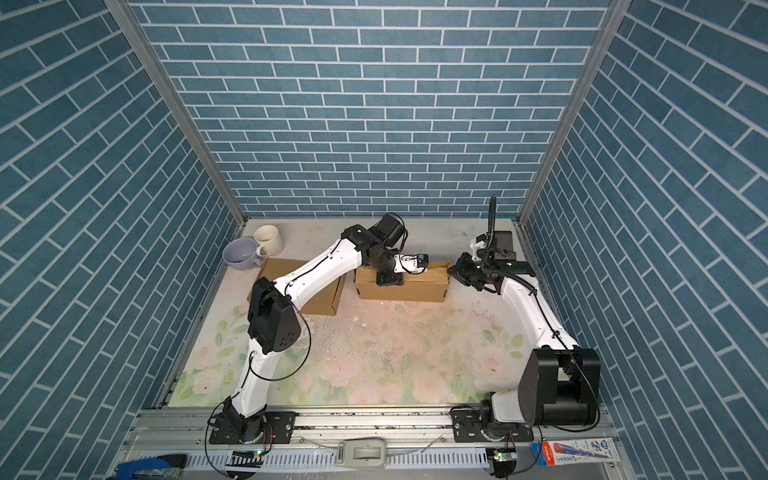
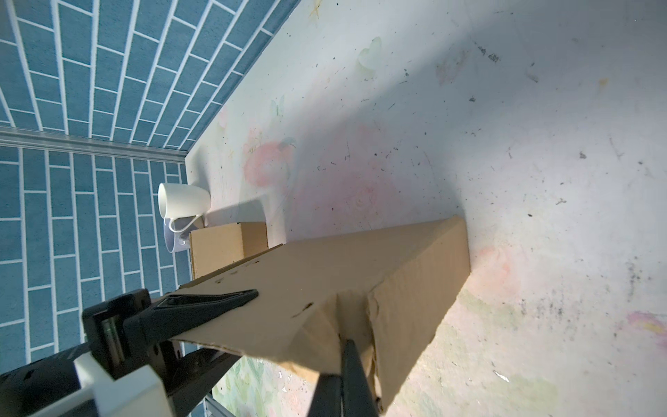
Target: Fold the paper box
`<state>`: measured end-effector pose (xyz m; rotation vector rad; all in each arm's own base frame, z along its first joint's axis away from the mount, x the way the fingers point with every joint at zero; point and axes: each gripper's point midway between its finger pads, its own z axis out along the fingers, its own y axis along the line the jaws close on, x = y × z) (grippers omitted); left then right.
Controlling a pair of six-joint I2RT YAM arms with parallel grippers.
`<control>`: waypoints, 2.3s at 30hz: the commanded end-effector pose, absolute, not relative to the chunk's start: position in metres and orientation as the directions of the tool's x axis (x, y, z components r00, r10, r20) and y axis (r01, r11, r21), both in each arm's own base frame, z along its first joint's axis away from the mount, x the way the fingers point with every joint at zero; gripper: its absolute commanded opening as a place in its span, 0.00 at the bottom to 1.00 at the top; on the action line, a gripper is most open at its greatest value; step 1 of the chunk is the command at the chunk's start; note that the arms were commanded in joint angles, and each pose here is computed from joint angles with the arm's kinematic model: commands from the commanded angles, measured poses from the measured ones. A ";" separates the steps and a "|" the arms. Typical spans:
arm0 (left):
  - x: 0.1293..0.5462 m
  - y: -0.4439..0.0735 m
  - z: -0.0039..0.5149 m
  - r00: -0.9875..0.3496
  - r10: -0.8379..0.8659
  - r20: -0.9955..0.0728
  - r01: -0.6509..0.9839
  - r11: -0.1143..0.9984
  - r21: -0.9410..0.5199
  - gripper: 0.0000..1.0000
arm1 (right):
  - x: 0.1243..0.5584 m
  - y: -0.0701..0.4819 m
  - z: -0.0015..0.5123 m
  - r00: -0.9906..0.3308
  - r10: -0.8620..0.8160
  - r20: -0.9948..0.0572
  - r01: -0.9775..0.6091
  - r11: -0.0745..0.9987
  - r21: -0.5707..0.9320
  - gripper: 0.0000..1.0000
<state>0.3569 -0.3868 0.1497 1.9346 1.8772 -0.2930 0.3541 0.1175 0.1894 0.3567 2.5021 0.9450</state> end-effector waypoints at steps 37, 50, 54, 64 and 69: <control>0.344 -0.381 0.105 0.005 0.929 -0.371 1.000 -0.001 0.011 0.34 | 0.355 0.120 0.188 -0.879 0.341 -0.333 0.086 0.801 0.592 0.00; 0.358 -0.379 0.118 -0.001 0.928 -0.372 0.997 0.028 0.067 0.45 | 0.335 0.094 0.139 -0.907 0.291 -0.305 0.144 0.894 0.424 0.00; 0.365 -0.377 0.132 0.006 0.931 -0.366 0.994 0.036 0.108 0.55 | 0.340 0.094 0.151 -0.901 0.286 -0.326 0.130 0.896 0.425 0.00; 0.370 -0.370 0.189 0.018 0.903 -0.430 0.977 0.075 0.198 0.71 | 0.342 0.096 0.162 -0.898 0.280 -0.340 0.117 0.896 0.429 0.00; 0.366 -0.365 0.219 -0.003 0.873 -0.487 0.970 0.120 0.210 0.71 | 0.341 0.097 0.162 -0.899 0.273 -0.341 0.114 0.900 0.421 0.00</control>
